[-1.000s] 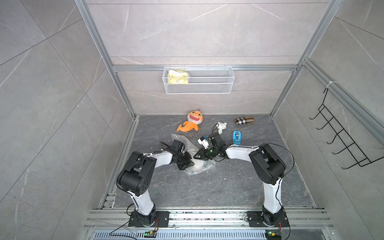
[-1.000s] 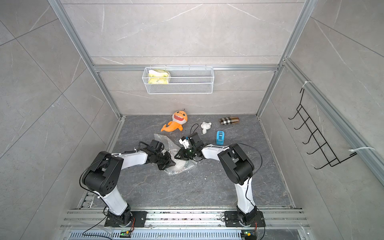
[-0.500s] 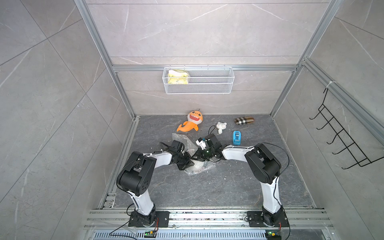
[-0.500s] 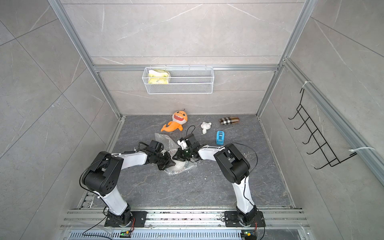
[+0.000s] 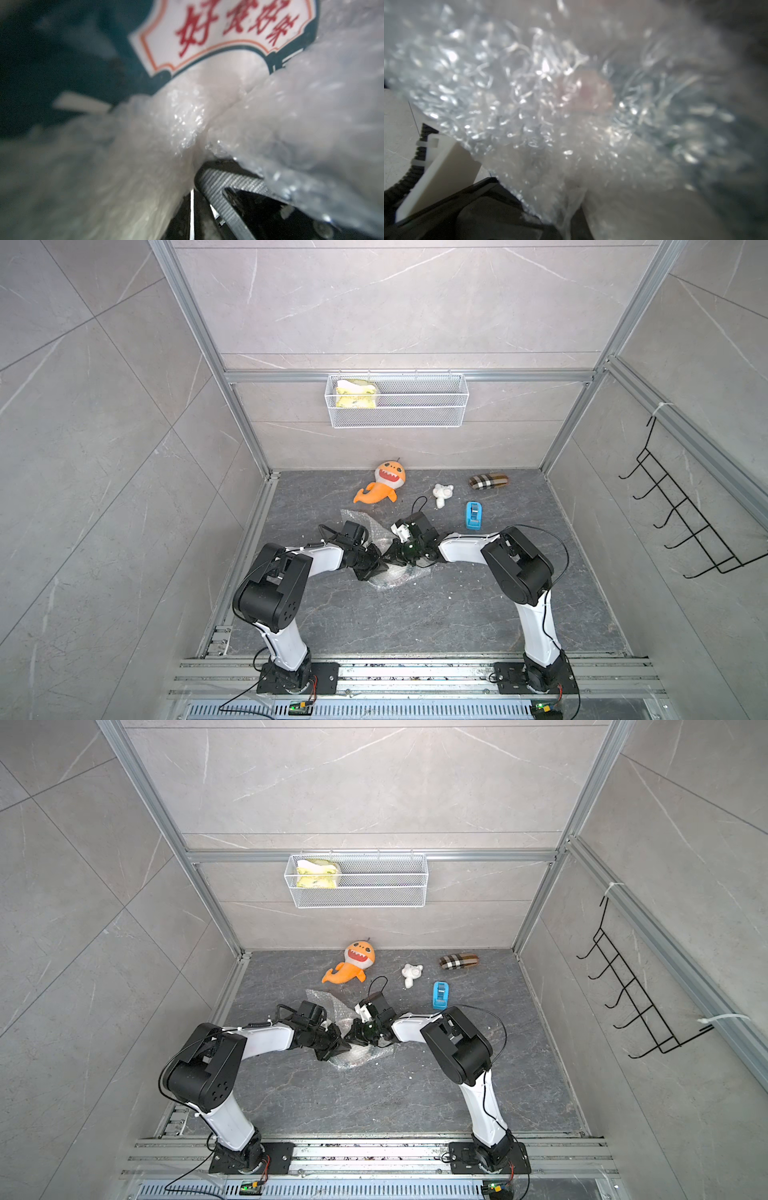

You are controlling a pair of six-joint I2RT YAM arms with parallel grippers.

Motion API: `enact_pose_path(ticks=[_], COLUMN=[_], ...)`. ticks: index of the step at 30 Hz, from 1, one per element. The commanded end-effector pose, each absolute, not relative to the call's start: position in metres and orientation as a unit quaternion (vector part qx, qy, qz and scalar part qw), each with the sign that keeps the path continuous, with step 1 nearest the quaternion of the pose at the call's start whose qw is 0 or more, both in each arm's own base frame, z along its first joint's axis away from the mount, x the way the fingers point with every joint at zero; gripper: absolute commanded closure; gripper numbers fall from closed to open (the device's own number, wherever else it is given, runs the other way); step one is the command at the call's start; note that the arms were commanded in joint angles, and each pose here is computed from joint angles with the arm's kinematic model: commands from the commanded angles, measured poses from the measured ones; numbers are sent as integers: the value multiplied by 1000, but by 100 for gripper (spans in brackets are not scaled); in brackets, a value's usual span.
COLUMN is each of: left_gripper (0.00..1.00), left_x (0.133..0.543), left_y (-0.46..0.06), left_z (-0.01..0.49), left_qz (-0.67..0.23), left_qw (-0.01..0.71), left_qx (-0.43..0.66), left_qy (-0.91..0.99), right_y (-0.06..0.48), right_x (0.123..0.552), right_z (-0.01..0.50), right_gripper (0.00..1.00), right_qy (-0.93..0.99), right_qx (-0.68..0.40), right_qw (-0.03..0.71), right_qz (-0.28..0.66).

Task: Wrap dinner plates in bubble wrap
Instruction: Wrap the plate in the bubble wrap.

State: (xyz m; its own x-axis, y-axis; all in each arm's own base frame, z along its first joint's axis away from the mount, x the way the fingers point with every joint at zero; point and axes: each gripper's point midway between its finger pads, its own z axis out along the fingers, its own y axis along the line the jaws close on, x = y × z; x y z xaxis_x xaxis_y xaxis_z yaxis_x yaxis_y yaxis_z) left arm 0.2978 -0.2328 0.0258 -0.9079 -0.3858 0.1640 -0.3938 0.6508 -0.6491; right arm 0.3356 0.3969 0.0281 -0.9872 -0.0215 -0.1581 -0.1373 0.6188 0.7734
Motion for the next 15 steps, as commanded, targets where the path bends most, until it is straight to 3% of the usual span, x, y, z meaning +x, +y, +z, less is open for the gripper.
enact_pose_path(ticks=[1,6,12,15], left_gripper=[84,75,75,65], left_x=[287,302,334,365], left_y=[-202,-191,-143,-113], left_z=[4,44,83,97], left_qz=[296,333,330,327], left_qw=[10,-21,-90,-141], left_qx=[250,255,298,314], left_qy=[-922,-907,-891,-880], right_y=[380,370,370,370], right_x=[304,298,295,295], right_z=[-24,-42,-47,-49], right_gripper=[92,92,92,92], right_qy=[932,943,943,943], right_qx=[-32,-34,-37,-40], right_qw=[10,-1,-7,-7], right_qz=[360,331,332,330])
